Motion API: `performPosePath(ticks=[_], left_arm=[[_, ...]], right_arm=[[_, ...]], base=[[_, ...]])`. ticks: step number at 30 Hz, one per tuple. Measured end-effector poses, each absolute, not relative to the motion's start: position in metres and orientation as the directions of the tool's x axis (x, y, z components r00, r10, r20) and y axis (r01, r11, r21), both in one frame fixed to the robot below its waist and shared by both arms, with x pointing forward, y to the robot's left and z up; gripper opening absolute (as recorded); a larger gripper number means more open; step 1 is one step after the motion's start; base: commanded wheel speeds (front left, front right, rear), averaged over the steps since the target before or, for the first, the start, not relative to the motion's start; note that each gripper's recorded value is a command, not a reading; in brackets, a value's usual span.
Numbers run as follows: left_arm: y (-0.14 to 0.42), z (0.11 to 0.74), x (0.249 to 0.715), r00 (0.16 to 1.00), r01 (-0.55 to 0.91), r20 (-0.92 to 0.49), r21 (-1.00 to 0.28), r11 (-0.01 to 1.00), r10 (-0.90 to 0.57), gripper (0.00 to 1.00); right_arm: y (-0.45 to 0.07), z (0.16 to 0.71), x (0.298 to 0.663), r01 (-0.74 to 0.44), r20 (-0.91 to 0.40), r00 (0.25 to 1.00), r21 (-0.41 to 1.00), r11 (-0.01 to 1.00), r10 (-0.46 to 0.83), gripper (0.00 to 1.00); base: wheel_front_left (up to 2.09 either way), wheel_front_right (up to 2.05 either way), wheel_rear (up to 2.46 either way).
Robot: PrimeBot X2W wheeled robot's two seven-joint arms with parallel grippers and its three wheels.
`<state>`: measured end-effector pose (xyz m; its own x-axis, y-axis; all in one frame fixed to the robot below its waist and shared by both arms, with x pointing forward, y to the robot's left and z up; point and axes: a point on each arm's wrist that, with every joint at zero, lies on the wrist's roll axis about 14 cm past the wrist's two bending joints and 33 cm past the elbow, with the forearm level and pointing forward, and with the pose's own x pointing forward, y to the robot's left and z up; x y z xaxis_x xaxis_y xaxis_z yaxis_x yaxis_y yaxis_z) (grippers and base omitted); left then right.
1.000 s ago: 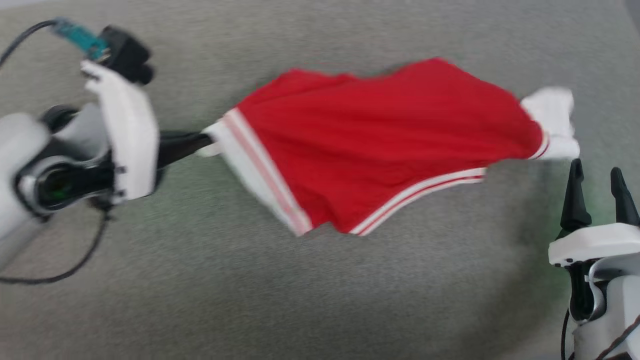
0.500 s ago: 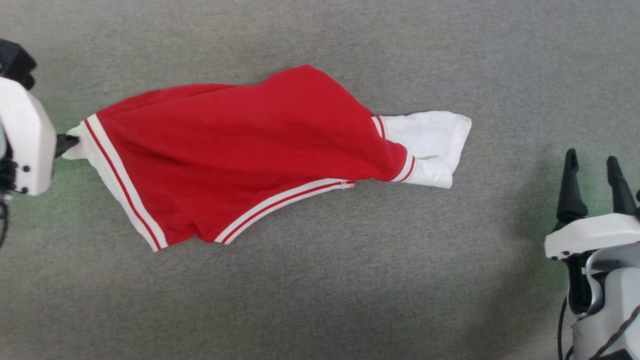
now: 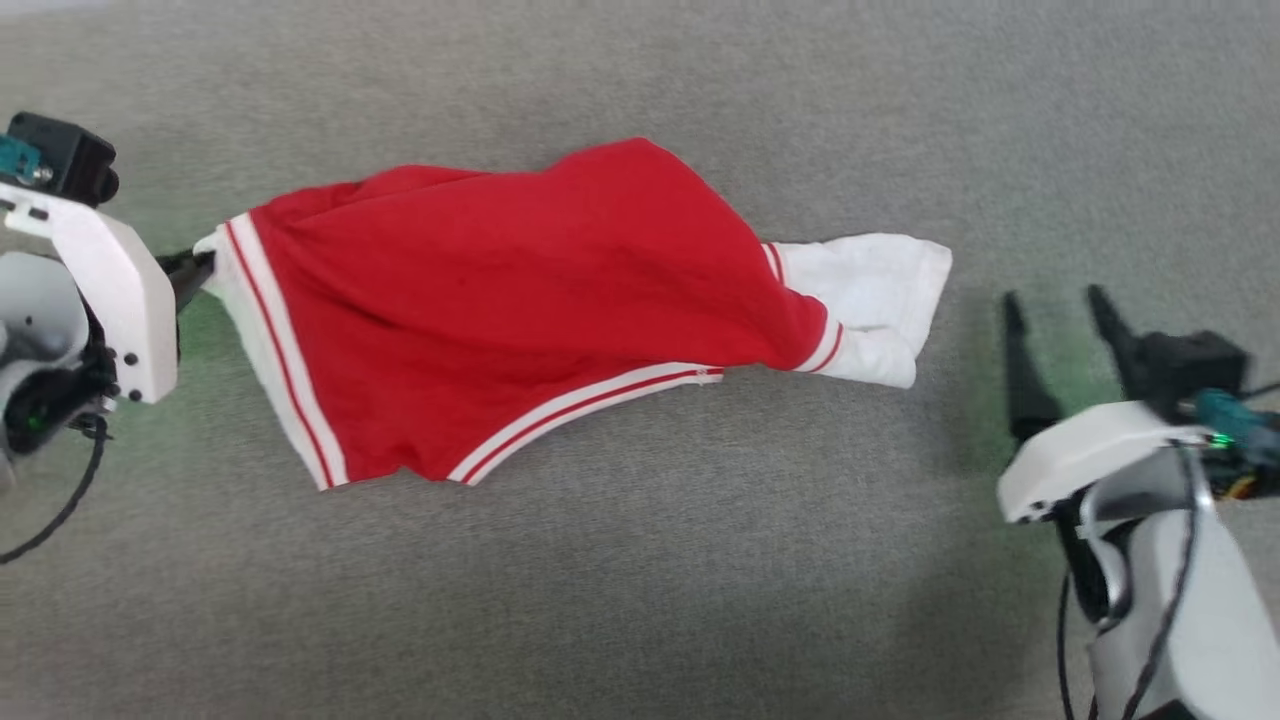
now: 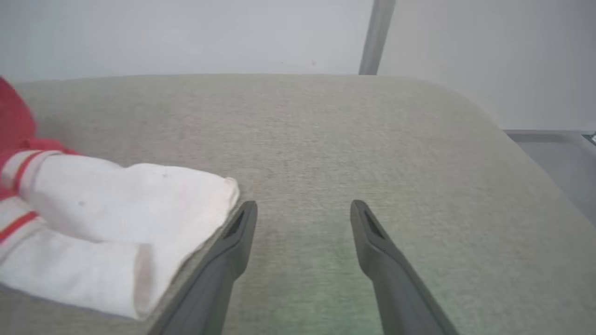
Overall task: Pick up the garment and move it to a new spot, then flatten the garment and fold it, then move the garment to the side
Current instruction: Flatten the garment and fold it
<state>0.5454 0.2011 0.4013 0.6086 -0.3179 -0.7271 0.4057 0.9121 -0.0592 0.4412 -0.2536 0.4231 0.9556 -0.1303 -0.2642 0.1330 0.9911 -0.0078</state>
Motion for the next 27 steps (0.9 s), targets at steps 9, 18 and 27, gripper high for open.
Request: performPosePath(ticks=[9,18,27], left_arm=[[0.219,0.418,0.517,0.777,0.358,-0.538,-0.049,0.932,-0.327,1.00],[0.214,0.414,0.480,0.861,0.259,-0.425,-0.110,0.960,-0.281,1.00],[0.220,0.417,0.468,0.917,0.138,-0.347,-0.185,0.973,-0.196,1.00]], right_arm=[[-0.202,0.423,0.439,-0.210,-0.443,0.886,-0.123,0.970,0.136,1.00],[-0.178,0.430,0.423,-0.430,-0.627,0.727,-0.100,0.897,0.279,1.00],[-0.168,0.409,0.430,-0.464,-0.710,0.639,-0.049,0.884,0.296,1.00]], base=[[0.00,0.00,0.00],[0.00,0.00,0.00],[0.00,0.00,0.00]])
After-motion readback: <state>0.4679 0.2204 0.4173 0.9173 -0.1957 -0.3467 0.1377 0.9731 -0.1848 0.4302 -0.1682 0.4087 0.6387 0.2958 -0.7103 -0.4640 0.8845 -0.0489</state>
